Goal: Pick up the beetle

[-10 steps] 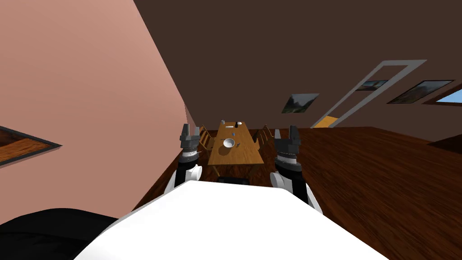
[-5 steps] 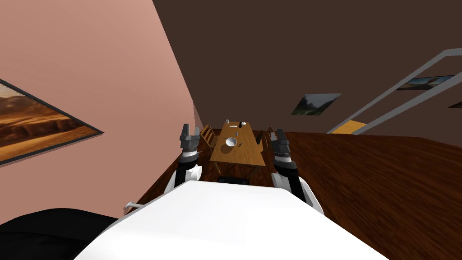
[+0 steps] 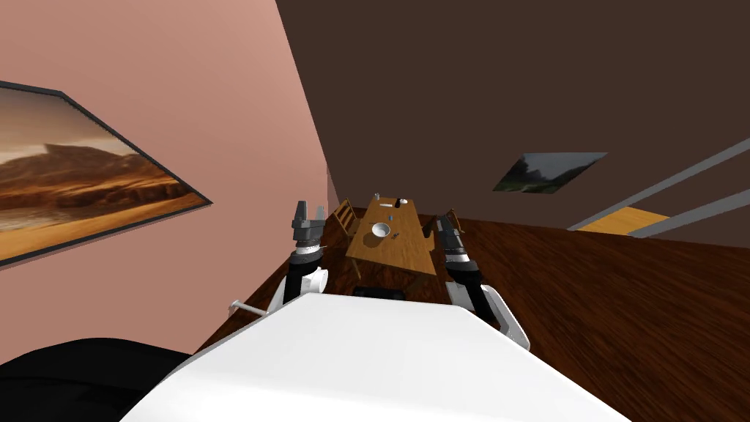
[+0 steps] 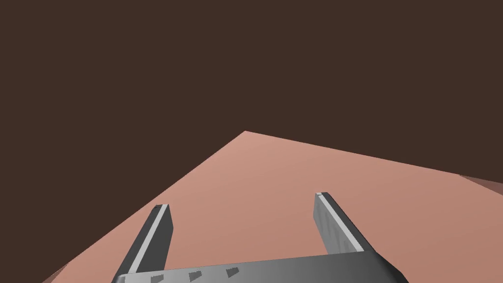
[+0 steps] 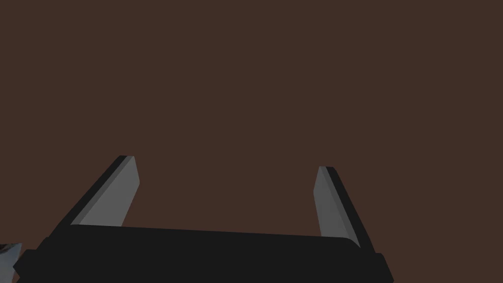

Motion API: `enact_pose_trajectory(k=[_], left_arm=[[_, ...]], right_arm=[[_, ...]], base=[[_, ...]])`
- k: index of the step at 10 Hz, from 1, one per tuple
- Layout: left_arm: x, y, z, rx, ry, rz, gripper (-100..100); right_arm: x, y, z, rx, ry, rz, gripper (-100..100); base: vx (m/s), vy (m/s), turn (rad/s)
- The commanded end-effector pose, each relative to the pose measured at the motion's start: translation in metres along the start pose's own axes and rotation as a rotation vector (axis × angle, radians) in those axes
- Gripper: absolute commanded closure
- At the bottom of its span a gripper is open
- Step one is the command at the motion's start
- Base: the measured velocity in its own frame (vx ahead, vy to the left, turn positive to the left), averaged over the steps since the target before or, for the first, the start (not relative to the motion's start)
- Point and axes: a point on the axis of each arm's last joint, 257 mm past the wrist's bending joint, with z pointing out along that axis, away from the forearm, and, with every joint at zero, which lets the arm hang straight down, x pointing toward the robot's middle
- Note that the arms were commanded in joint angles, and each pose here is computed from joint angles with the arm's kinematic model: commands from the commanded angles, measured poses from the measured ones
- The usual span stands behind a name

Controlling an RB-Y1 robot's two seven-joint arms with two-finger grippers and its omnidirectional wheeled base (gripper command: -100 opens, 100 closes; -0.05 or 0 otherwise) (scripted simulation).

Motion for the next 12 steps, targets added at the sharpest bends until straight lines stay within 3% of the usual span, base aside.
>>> enact_pose_trajectory(k=[1, 8, 12], left_arm=[[0.000, 0.000, 0.000, 0.000, 0.000, 0.000, 0], [0.000, 0.000, 0.000, 0.000, 0.000, 0.000, 0], [0.000, 0.000, 0.000, 0.000, 0.000, 0.000, 0]], right_arm=[[0.006, -0.014, -0.002, 0.026, 0.022, -0.029, -100], [0.017, -0.101, -0.026, 0.188, 0.203, -0.275, -100], [0.020, -0.161, -0.057, 0.302, 0.315, -0.397, -100]], base=[[-0.011, -0.026, 0.146], [-0.015, -0.018, 0.236], [-0.021, -0.006, 0.248]])
